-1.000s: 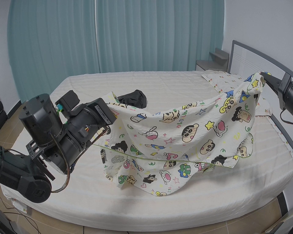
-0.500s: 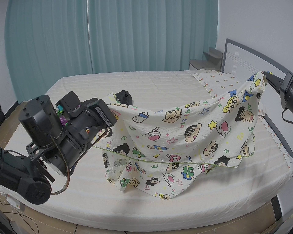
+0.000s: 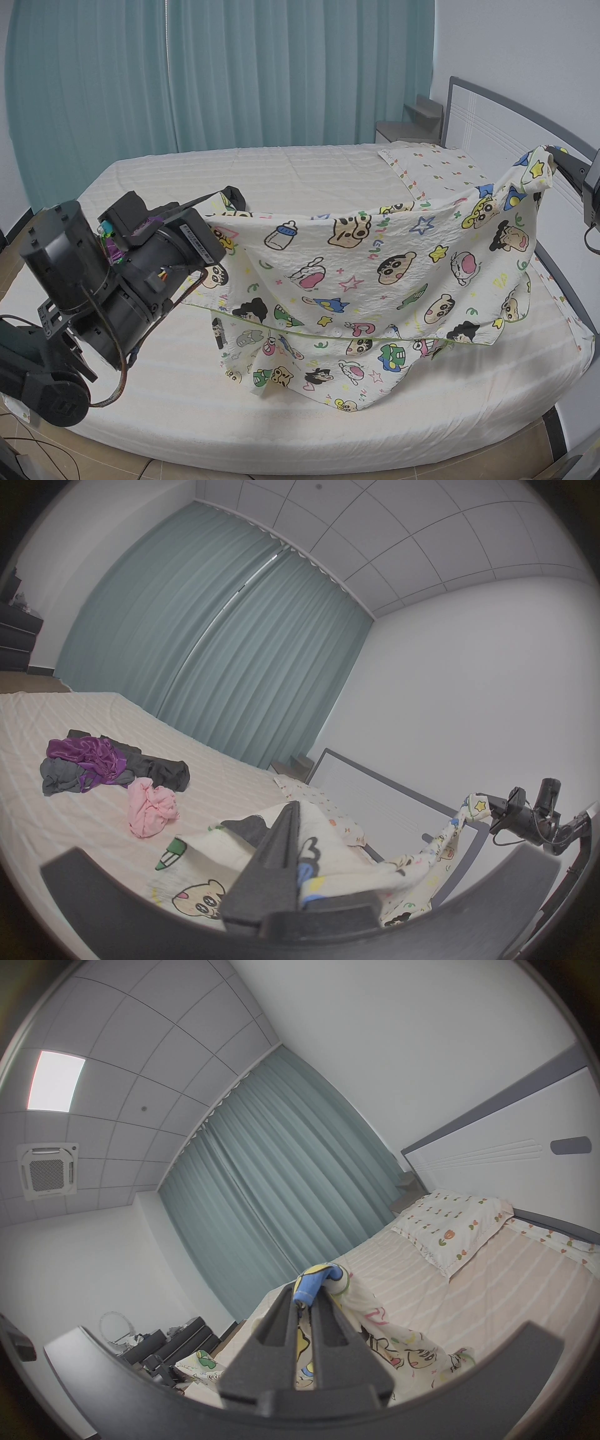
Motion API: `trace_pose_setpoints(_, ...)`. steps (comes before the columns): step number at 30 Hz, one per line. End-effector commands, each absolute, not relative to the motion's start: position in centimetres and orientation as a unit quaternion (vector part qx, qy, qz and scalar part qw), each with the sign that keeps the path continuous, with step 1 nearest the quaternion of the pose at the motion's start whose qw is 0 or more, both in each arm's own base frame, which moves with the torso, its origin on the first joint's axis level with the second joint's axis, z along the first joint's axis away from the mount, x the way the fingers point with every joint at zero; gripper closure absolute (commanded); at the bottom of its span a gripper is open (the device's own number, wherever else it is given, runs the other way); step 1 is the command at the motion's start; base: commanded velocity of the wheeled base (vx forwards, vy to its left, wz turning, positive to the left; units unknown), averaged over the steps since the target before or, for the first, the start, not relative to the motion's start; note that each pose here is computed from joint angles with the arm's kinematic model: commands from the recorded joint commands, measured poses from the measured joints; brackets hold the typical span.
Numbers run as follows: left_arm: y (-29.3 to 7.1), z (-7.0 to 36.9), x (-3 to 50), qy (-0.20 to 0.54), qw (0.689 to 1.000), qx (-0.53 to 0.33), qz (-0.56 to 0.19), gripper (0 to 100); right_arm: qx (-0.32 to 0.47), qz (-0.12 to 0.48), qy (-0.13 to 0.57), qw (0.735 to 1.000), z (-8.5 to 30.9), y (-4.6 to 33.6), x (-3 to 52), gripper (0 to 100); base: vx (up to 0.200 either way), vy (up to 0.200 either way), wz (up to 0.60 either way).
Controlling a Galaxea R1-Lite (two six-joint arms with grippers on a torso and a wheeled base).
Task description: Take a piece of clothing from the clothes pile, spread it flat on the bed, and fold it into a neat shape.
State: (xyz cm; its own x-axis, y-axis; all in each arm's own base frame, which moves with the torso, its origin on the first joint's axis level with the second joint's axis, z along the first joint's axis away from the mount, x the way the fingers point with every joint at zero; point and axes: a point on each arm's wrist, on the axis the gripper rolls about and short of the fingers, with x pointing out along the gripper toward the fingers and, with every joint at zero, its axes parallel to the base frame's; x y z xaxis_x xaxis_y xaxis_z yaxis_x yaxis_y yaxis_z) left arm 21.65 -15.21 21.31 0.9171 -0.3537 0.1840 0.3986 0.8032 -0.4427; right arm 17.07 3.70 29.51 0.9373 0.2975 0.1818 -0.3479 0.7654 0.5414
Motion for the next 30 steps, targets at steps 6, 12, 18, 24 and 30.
trace_pose_setpoints(6,-13.1,23.2,18.8,-0.08,0.941,-0.256,-0.204,100,0.292,0.215,-0.069,0.929,30.1,3.3,13.5,100,-0.2,0.0,0.0)
trace_pose_setpoints(12,-12.1,23.8,17.4,-0.095,0.938,-0.26,-0.208,100,0.283,0.269,-0.092,0.916,30.8,3.0,10.9,100,-0.2,0.0,0.0)
trace_pose_setpoints(18,-11.1,24.6,16.1,-0.117,0.937,-0.255,-0.21,100,0.274,0.298,-0.114,0.907,31.7,2.8,9.2,100,-0.067,0.0,0.0)
trace_pose_setpoints(24,-10.0,25.4,15.1,-0.148,0.942,-0.224,-0.201,100,0.272,0.302,-0.118,0.906,31.6,2.7,8.7,100,0.0,0.0,0.0)
trace_pose_setpoints(30,-9.1,25.0,13.8,-0.141,0.955,-0.176,-0.191,100,0.268,0.307,-0.113,0.906,31.5,2.7,8.8,100,0.0,0.0,0.0)
